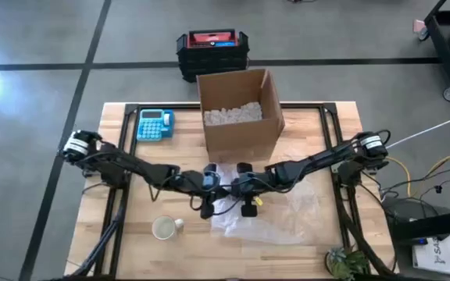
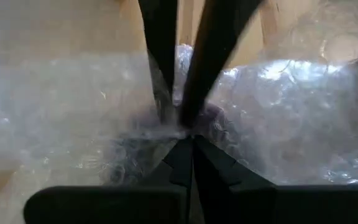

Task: Wrap mug
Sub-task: Wrap the purple mug with bubble wrap

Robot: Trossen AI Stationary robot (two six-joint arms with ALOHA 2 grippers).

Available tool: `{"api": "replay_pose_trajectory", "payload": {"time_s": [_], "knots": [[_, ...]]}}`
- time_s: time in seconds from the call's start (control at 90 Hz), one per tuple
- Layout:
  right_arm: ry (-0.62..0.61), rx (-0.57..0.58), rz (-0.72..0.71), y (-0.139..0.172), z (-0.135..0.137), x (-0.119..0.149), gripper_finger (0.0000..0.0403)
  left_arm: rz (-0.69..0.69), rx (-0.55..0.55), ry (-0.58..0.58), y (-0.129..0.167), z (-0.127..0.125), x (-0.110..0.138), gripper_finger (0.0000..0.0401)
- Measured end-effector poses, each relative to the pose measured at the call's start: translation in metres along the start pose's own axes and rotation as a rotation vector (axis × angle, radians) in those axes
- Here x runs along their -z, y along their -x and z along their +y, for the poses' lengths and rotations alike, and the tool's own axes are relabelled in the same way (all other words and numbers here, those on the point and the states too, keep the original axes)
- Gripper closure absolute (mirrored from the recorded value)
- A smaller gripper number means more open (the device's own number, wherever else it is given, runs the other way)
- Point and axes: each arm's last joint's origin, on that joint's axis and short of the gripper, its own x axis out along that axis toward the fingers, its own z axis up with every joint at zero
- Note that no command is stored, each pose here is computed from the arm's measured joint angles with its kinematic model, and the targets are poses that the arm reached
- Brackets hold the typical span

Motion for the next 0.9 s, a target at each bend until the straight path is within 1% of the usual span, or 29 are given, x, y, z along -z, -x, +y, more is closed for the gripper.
{"api": "replay_pose_trajectory", "payload": {"time_s": [0.178,0.267,0.333,0.444,0.511,0.567,0.644,0.711,0.9], "knots": [[0.032,0.009,0.155,0.032,-0.001,-0.022,0.0403,-0.008,-0.009,0.004,-0.008,0.001,-0.006,0.038],[0.04,0.033,0.158,0.047,-0.002,-0.035,0.0403,-0.001,-0.011,0.004,-0.008,0.002,-0.006,0.038],[0.076,0.106,0.161,0.052,-0.005,-0.038,0.0403,-0.013,-0.008,0.006,-0.006,0.001,-0.01,0.038],[0.123,0.289,0.145,0.053,-0.012,-0.041,0.0403,-0.014,0.024,0.007,-0.002,-0.002,-0.016,0.038],[0.127,0.324,0.131,0.047,-0.018,-0.041,0.0403,-0.014,0.046,0.009,0.001,-0.002,-0.018,0.038],[0.115,0.303,0.117,0.039,-0.022,-0.041,0.0403,-0.02,0.054,0.01,0.002,-0.003,-0.019,0.038],[0.116,0.22,0.139,0.02,-0.023,-0.035,0.0403,-0.012,0.053,0.009,0.002,-0.003,-0.019,0.038],[0.129,0.162,0.157,0.011,-0.02,-0.032,0.0403,-0.004,0.051,0.008,0.002,-0.002,-0.018,0.038],[0.163,0.05,0.173,0.01,0.001,-0.029,0.0403,0.055,0.032,0.003,0.003,-0.001,-0.012,0.038]]}}
